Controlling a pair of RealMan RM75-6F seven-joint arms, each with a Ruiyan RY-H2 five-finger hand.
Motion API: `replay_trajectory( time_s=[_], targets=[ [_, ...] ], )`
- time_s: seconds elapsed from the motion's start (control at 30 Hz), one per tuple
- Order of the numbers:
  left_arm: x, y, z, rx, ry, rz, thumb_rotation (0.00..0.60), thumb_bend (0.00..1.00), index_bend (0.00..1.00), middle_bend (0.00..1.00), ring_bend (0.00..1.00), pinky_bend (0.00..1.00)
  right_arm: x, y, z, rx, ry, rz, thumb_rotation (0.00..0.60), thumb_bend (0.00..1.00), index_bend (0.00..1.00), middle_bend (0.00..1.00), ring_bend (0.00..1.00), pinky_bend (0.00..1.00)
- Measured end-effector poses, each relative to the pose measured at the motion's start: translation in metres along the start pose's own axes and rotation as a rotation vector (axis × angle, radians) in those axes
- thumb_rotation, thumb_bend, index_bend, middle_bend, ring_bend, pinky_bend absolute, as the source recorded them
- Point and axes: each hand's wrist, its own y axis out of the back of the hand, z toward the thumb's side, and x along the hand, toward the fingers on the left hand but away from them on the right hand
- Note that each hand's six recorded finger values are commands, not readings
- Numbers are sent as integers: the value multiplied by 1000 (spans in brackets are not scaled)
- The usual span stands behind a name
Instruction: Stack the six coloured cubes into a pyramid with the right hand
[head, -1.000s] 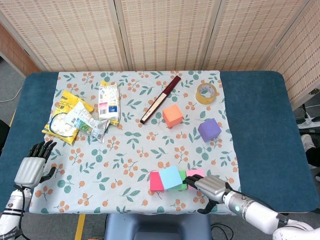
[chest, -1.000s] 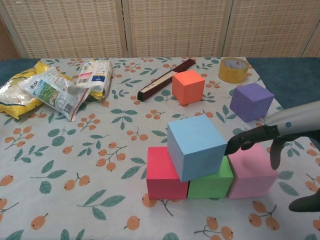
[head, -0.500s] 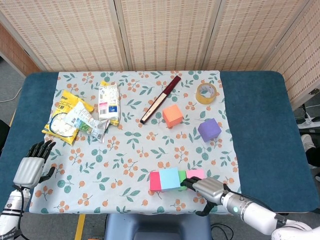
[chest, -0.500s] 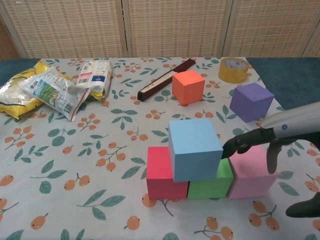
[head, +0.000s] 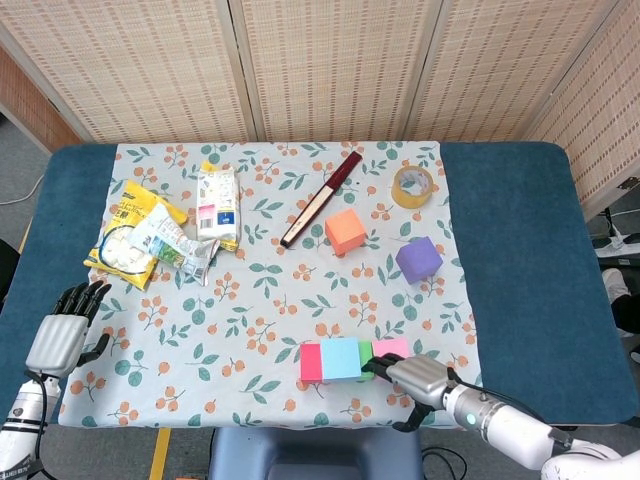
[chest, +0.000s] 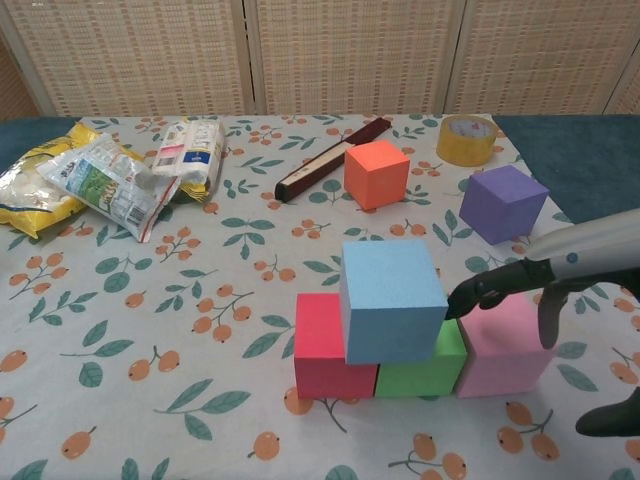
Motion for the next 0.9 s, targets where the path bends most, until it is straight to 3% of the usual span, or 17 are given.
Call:
replay_trajectory(
  time_s=[0.23, 0.43, 0.6, 0.9],
  targets=[
    [-1, 1, 1, 4, 1, 3, 600, 406, 0, 55, 9, 99, 15, 2, -13, 19, -33, -39, 527, 191, 71, 20, 0, 258],
    [-1, 0, 4, 10, -4, 2, 600, 406, 0, 55, 9, 99, 31, 19, -33, 64, -75, -157, 528, 191, 41, 13, 0, 236],
    [0, -1, 6, 16, -9, 1, 600, 405, 0, 55, 9, 99, 31, 50, -71, 155, -162, -295, 527, 190, 1, 0, 0, 198],
    [3, -6, 4, 31, 3, -12, 600, 406, 0, 55, 9, 99, -4, 75, -113, 384, -284, -386, 526, 164, 0, 0, 0, 179]
  ],
)
